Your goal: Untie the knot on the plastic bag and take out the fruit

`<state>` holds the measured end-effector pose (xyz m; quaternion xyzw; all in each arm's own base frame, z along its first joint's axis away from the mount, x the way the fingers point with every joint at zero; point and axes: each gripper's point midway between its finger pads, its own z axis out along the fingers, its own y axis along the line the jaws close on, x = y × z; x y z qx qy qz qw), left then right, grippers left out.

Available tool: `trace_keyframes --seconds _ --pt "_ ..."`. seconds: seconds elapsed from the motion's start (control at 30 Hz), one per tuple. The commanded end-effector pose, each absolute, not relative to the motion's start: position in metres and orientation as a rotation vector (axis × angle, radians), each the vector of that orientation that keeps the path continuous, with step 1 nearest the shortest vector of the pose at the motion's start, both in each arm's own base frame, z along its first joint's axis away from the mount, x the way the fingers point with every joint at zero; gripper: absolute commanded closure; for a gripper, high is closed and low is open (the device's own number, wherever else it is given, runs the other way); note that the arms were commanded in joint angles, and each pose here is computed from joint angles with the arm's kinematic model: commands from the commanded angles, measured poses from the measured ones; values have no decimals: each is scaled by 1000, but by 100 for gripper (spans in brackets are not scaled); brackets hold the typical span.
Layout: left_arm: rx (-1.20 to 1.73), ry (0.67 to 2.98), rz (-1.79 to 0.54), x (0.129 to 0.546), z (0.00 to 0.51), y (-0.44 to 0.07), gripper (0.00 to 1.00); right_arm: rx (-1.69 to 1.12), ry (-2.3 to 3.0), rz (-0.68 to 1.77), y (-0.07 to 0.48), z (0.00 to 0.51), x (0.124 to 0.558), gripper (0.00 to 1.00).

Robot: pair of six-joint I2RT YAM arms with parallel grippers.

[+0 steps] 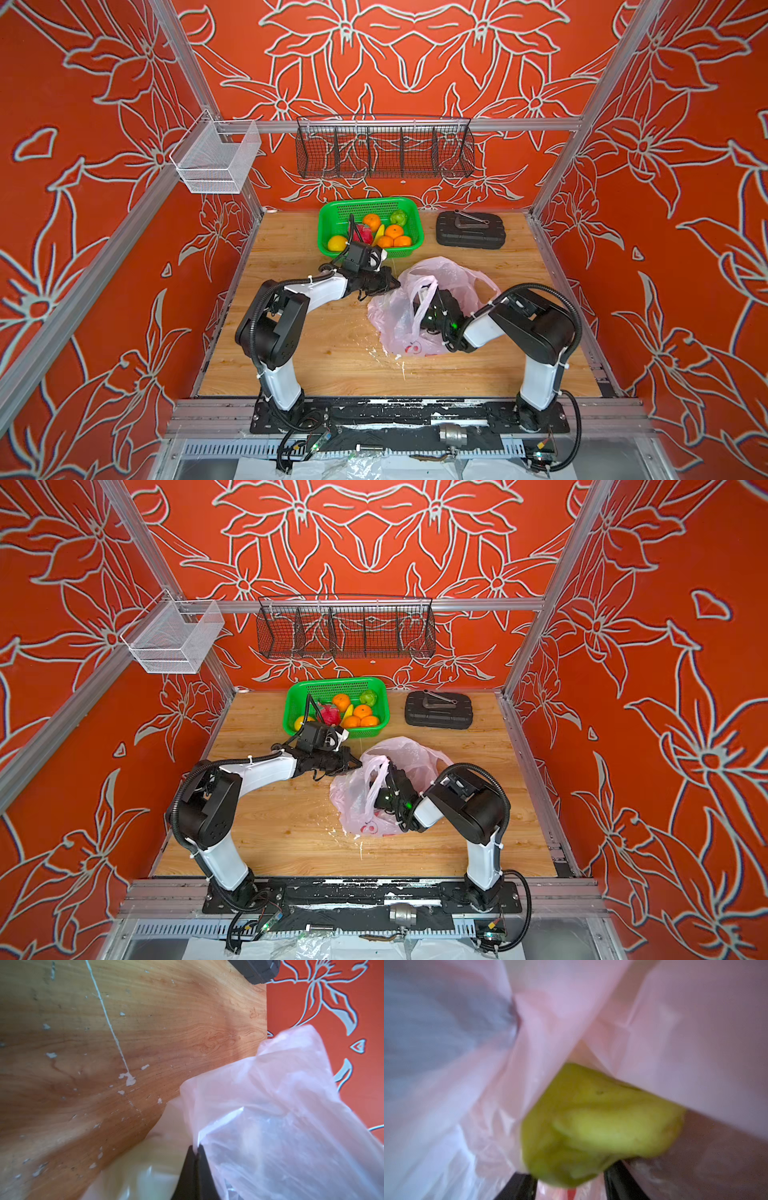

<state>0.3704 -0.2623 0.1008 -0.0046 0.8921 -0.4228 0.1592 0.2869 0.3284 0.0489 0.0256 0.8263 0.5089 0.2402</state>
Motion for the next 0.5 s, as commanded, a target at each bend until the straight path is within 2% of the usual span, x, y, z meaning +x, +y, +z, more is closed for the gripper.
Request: trace_keyframes --seconds 0.0,0.17,0.37,0.43,0.47 --pt "21 2541 -1165 366 111 -254 100 159 2211 1360 312 52 290 59" --pt "15 2527 -1130 366 118 -237 100 155 2178 1316 290 65 285 66" --pt "75 2599 -1120 351 93 -232 100 87 2204 1135 267 76 280 66" --pt "47 2623 -1117 344 79 -229 99 10 2222 1049 263 80 281 61" --pt "36 2627 -1121 341 74 -228 90 -33 2247 1012 263 79 280 57"
